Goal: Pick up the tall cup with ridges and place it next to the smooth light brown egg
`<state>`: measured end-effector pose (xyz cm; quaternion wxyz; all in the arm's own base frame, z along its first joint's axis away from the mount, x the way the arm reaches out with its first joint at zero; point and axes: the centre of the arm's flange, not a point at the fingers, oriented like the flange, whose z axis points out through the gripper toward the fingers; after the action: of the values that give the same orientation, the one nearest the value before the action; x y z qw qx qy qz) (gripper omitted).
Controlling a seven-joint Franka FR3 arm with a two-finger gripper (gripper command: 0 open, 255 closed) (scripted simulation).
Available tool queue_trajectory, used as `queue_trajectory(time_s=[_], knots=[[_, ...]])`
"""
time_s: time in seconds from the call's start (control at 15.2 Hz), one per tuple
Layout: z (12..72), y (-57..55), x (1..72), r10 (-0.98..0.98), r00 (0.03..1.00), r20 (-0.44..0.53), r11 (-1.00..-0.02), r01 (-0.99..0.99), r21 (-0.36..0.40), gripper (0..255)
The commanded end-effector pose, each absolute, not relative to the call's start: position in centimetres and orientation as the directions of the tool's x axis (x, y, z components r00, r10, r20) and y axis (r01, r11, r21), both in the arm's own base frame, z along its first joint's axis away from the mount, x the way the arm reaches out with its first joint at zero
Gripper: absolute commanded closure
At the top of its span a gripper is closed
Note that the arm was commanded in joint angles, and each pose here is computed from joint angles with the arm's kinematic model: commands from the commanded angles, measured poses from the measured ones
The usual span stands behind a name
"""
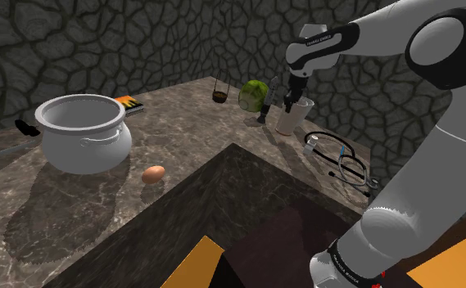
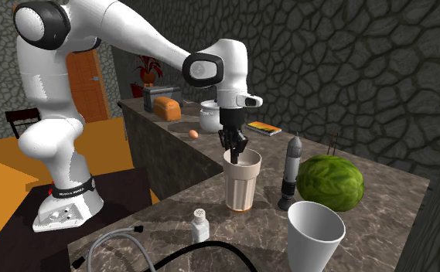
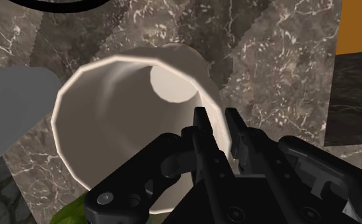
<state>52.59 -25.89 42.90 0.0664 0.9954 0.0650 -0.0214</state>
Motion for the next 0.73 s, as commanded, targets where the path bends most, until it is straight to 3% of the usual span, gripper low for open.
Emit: queue_trajectory(time_s=[0.0, 0.66], knots=[[43.9, -25.8, 52.6, 0.126, 0.991, -0.051, -0.983, 0.132, 0.130, 255], [49.2, -25.8, 52.6, 0.126, 0.991, -0.051, -0.983, 0.132, 0.130, 255]])
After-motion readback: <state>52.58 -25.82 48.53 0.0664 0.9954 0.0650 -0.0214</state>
